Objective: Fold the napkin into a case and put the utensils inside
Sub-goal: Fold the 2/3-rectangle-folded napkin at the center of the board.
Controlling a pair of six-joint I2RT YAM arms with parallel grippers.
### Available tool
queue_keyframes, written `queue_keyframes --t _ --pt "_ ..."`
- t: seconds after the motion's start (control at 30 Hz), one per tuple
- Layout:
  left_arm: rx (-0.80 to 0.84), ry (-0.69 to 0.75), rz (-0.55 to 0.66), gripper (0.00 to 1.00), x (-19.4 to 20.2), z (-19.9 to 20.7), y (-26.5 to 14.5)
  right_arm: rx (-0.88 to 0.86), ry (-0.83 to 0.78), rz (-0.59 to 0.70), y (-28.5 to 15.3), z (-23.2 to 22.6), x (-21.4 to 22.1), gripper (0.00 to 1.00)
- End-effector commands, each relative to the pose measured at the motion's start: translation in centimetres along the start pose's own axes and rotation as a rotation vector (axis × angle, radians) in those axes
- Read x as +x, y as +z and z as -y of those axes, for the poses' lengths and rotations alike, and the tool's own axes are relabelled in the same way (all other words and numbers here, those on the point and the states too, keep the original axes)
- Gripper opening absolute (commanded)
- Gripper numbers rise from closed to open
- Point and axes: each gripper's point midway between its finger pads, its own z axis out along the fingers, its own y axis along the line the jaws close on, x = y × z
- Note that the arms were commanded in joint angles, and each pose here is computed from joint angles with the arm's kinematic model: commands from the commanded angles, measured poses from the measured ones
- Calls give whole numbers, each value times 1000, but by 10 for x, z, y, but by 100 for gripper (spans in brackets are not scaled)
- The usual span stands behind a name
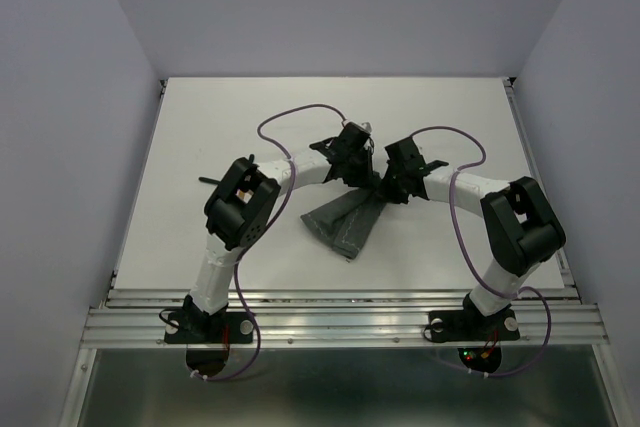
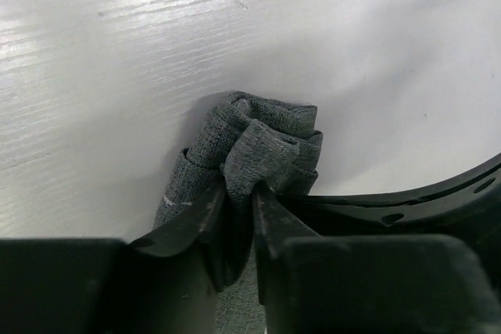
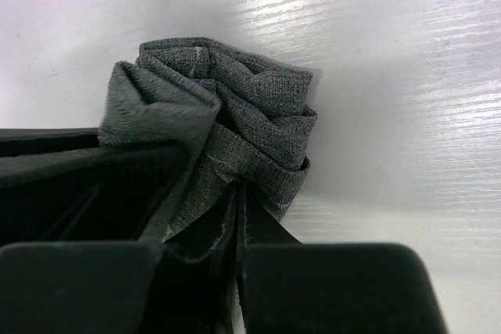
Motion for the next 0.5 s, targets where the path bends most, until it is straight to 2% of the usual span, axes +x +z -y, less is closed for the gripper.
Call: queue_keyframes --t 0.0,0.03,0.07,0.1,0.47 --pt "43 7 97 23 -26 19 -31 -42 10 34 -7 -13 -9 1" --pt "41 7 99 18 -26 18 -32 -42 11 38 -8 -13 -10 1" --pt "37 7 96 6 -23 17 -31 -46 12 42 -9 -14 -11 1" --pt "36 6 95 1 -23 16 -32 -48 10 42 -9 -15 -12 1" --pt "24 33 78 0 -13 8 -37 -52 17 71 -15 -17 -19 1"
